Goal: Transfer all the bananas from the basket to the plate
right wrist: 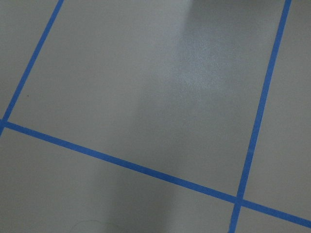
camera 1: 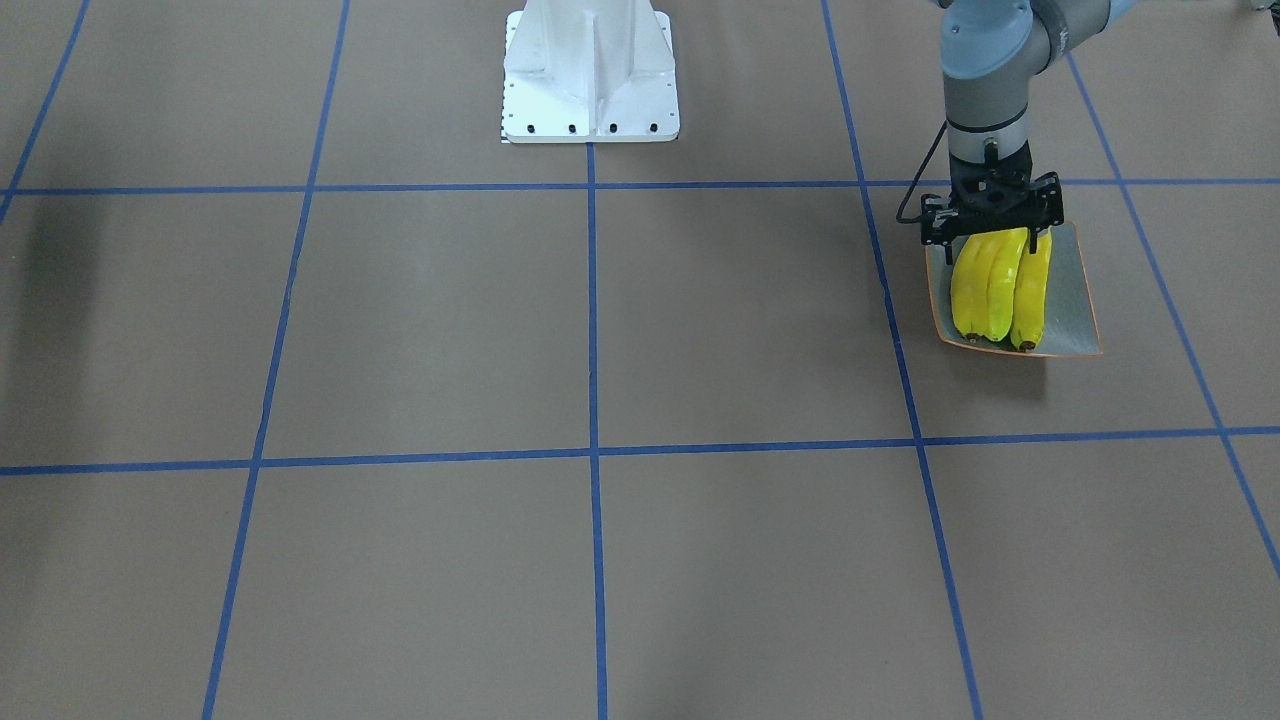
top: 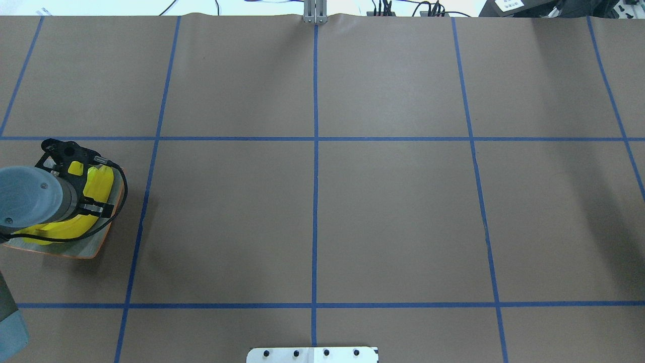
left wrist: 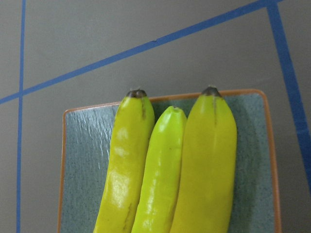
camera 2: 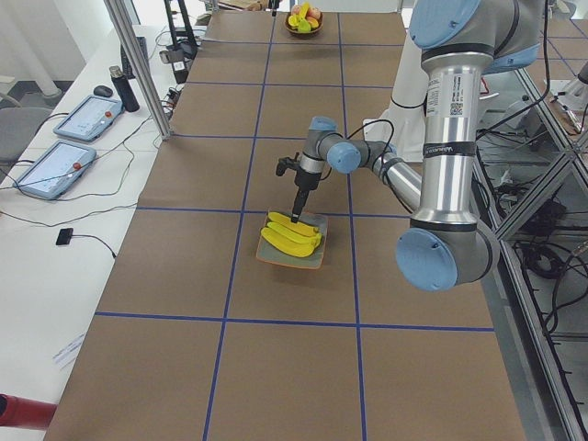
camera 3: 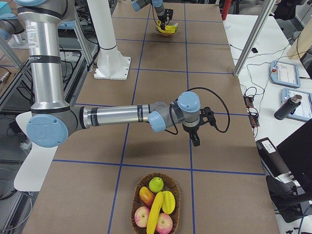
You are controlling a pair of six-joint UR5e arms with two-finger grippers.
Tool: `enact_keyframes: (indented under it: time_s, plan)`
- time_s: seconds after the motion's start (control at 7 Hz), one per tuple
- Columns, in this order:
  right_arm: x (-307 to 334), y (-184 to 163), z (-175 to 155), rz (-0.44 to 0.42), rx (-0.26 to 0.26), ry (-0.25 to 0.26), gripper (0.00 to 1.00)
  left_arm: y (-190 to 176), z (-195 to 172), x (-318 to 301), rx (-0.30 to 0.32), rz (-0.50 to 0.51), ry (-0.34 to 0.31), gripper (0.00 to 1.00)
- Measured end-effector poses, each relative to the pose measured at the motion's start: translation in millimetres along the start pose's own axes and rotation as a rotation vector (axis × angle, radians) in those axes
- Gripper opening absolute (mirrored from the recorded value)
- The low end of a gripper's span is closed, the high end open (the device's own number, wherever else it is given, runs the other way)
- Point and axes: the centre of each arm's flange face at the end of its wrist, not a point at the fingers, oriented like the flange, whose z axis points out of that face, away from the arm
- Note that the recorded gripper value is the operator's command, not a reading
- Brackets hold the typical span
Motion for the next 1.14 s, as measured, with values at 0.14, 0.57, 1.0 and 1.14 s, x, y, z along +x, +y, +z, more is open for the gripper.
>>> enact_keyframes:
  time_s: [0.14,0.57,1.0,1.14]
  plan:
    - [7,9,0,0.007,-0.004,0.003,1.00,-13,-32,-2,0.024,0.005,0.071,1.00]
    - [58,75,-6,-0.067,-0.031,0.035,1.00,-42,-90,13,0.070,-0.011,0.226,1.00]
    - [134,145,8,-0.336,-0.104,0.056,1.00,-46,-98,17,0.080,-0.014,0.245,1.00]
    - [147,158,15,-0.427,-0.135,0.071,1.00,-46,-98,17,0.081,-0.015,0.245,1.00]
